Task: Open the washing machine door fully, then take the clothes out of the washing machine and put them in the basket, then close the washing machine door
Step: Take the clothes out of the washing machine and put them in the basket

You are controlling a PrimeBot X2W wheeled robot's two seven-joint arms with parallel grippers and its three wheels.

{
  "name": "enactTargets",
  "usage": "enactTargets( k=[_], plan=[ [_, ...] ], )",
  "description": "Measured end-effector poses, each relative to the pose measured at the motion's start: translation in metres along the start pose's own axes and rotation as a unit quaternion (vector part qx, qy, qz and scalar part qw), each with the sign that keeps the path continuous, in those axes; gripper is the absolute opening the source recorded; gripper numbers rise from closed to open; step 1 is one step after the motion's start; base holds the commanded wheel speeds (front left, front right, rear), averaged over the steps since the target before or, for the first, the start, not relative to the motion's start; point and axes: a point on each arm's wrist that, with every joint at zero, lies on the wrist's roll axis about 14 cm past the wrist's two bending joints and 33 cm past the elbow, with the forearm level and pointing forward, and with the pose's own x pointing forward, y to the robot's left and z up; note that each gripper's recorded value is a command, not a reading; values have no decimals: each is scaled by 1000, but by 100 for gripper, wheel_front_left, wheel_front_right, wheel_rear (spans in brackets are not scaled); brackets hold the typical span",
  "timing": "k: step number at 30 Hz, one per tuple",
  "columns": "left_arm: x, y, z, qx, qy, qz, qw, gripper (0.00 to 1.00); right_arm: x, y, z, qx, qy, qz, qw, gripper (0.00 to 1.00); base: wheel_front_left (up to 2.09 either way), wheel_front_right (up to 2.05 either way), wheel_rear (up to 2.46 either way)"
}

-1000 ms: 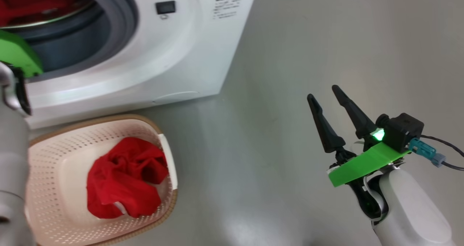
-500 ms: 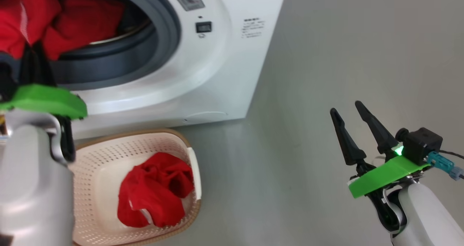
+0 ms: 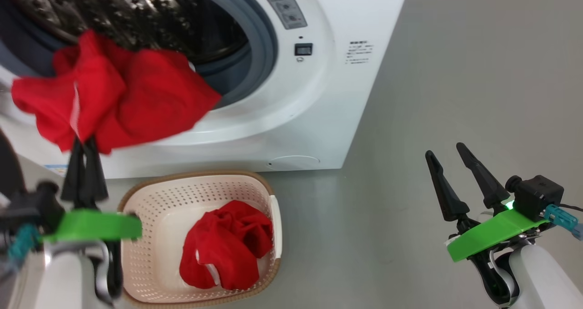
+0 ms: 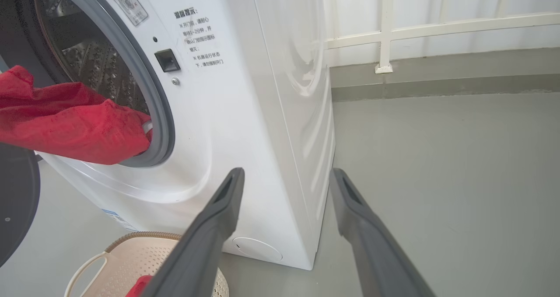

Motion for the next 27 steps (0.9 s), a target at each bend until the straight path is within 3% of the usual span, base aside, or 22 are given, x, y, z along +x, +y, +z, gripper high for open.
enactTargets(
  k=[11, 17, 22, 27],
  plan=[
    [-57, 5, 8, 19, -2, 19, 1000, 0, 5, 12, 3, -5, -3, 21, 1000, 100, 0, 0, 0],
    [-65, -4, 0, -2, 12, 25, 1000, 0, 5, 11, -5, -8, 9, 25, 1000, 100, 0, 0, 0],
    [-73, -5, -43, -20, 79, 30, 996, 0, 5, 6, -9, -9, 15, 20, 1000, 100, 0, 0, 0],
    [-90, -14, -112, -17, 187, 12, 982, 0, 5, 1, -17, -7, 25, 13, 1000, 100, 0, 0, 0]
  ],
)
